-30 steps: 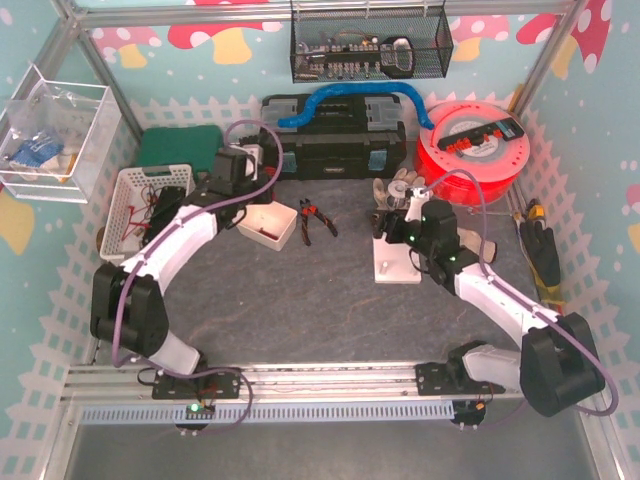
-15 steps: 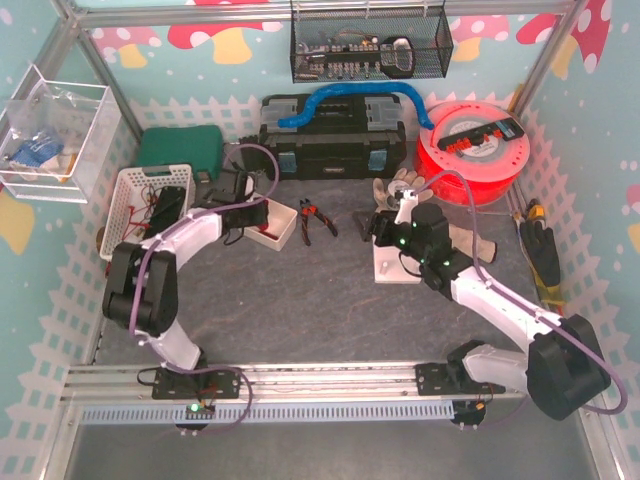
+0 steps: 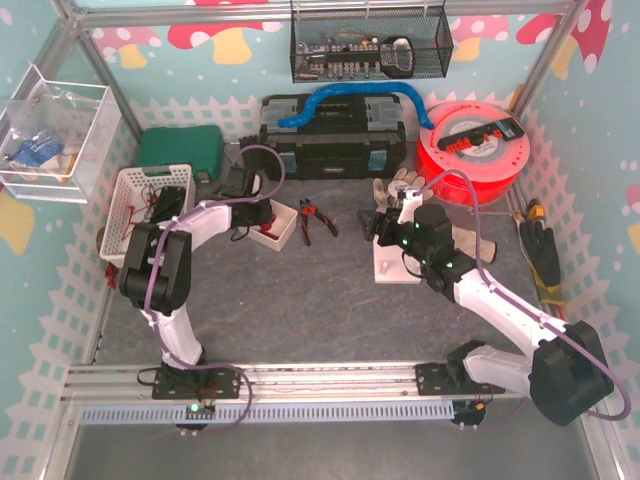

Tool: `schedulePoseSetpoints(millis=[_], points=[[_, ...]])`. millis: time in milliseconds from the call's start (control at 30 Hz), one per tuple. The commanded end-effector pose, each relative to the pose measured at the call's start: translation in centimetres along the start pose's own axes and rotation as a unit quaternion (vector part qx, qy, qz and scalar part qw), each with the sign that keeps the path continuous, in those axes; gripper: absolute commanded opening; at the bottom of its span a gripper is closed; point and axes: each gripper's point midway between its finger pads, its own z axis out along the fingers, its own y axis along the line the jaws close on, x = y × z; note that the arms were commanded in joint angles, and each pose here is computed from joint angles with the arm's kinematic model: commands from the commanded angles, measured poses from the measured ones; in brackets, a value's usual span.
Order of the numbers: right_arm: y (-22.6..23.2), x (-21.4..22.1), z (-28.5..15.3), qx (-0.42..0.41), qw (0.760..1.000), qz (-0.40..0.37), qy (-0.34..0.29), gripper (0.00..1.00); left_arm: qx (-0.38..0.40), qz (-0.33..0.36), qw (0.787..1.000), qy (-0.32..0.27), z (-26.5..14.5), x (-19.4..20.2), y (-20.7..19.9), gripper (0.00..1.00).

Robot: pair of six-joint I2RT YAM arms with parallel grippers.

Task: Install the large spring

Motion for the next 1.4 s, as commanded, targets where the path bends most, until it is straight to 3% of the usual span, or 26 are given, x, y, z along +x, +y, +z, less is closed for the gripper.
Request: schedulePoseSetpoints(millis=[0,200,367,567,700,833,1033,1200,1367], points=[[-0.1,0.0,-0.3,0.008,1.000,-0.016,-0.003,0.91,-0.017,0.006,1.000,0.009,0.5,0.1,0.6,0.07],[-0.4,0.0,-0.4,0.015,1.000,-0.021,-0.006,0.91,-0.005,0.011,1.000,-0.017,-1.2,-1.5,-0.3,0.00],[-0.5,0.3,-0.1,0.013,1.000,-0.013,-0.002,0.91,0.010,0.010,0.997,-0.072,-4.8,-4.8,-1.7,0.00],[3.1,-0.1,1.5,-0.083,0.991,0.105,-0.002,0.89,0.056,0.006,0.988,-0.144,-9.5,-7.1,-4.4,0.00],[6.6,0.2,3.5,-0.153,0.965,0.211,0.018,0.88,0.116,0.025,0.971,-0.210,-12.8,-7.9,-8.1,0.00],[9.8,-0.2,4.8,-0.230,0.923,0.308,0.021,0.83,0.177,0.034,0.945,-0.274,-16.2,-7.7,-12.0,0.00],[12.6,-0.8,5.9,-0.312,0.866,0.391,0.003,0.74,0.270,0.002,0.898,-0.348,-20.9,-7.1,-15.3,0.00],[14.0,-1.1,6.4,-0.356,0.835,0.419,-0.011,0.72,0.287,-0.003,0.891,-0.352,-21.2,-6.9,-15.9,0.00],[13.5,-1.2,6.5,-0.360,0.826,0.432,-0.035,0.73,0.290,-0.009,0.891,-0.348,-21.0,-6.5,-15.7,0.00]])
